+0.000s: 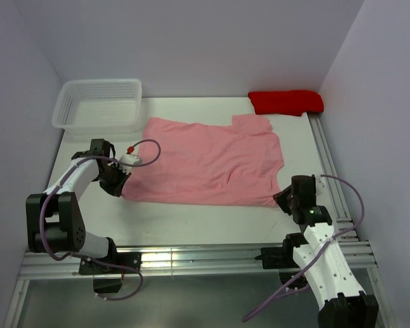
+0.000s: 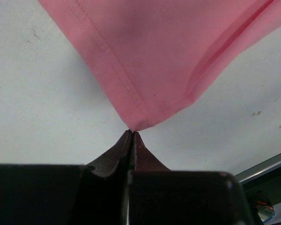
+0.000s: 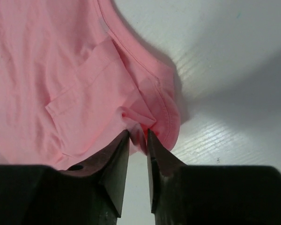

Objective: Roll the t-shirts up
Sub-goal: Flatten the tshirt

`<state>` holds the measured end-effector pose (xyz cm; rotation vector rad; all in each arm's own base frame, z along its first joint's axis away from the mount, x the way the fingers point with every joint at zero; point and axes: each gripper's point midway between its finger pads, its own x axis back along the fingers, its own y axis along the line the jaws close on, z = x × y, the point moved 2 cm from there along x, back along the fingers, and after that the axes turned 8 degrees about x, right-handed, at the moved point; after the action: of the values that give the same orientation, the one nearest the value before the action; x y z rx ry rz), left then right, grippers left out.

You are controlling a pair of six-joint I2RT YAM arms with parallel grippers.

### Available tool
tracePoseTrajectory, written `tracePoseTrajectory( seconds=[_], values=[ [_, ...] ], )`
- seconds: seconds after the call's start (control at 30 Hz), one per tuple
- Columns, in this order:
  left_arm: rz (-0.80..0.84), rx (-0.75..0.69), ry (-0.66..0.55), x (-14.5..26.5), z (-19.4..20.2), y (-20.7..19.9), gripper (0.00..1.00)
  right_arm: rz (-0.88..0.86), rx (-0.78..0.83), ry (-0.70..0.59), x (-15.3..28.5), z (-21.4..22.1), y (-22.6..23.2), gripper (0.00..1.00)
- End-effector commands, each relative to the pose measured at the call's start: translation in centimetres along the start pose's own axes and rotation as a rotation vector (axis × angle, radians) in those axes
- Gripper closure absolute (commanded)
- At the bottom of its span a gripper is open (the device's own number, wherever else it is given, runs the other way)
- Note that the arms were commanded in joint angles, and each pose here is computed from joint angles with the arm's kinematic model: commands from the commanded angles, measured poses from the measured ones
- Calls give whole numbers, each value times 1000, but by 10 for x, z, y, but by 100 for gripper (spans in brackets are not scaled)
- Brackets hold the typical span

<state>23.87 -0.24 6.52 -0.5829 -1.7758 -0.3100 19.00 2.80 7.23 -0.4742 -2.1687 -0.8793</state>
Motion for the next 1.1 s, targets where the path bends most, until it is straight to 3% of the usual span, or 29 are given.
tracePoseTrajectory(
  seconds=[0.0, 0.17, 0.33, 0.37, 0.73, 1.07],
  values=[
    [-6, -52, 12, 2, 9, 0, 94, 1, -15, 9, 5, 7, -5, 69],
    [22, -51, 13, 1, 9, -3, 84, 7, -5, 2, 13, 4, -6, 56],
    [14, -78, 7, 8, 7, -3, 56, 18, 16, -21, 22, -7, -1, 46],
    [5, -74, 0, 9, 5, -1, 54, 9, 18, -26, 22, -9, 1, 46],
    [3, 2, -152, 44, -63, 15, 53, 59, 81, -126, 23, -66, 35, 44],
    [73, 145, -226, 28, -129, 39, 51, 65, 99, 33, -24, -44, 40, 49]
  ],
)
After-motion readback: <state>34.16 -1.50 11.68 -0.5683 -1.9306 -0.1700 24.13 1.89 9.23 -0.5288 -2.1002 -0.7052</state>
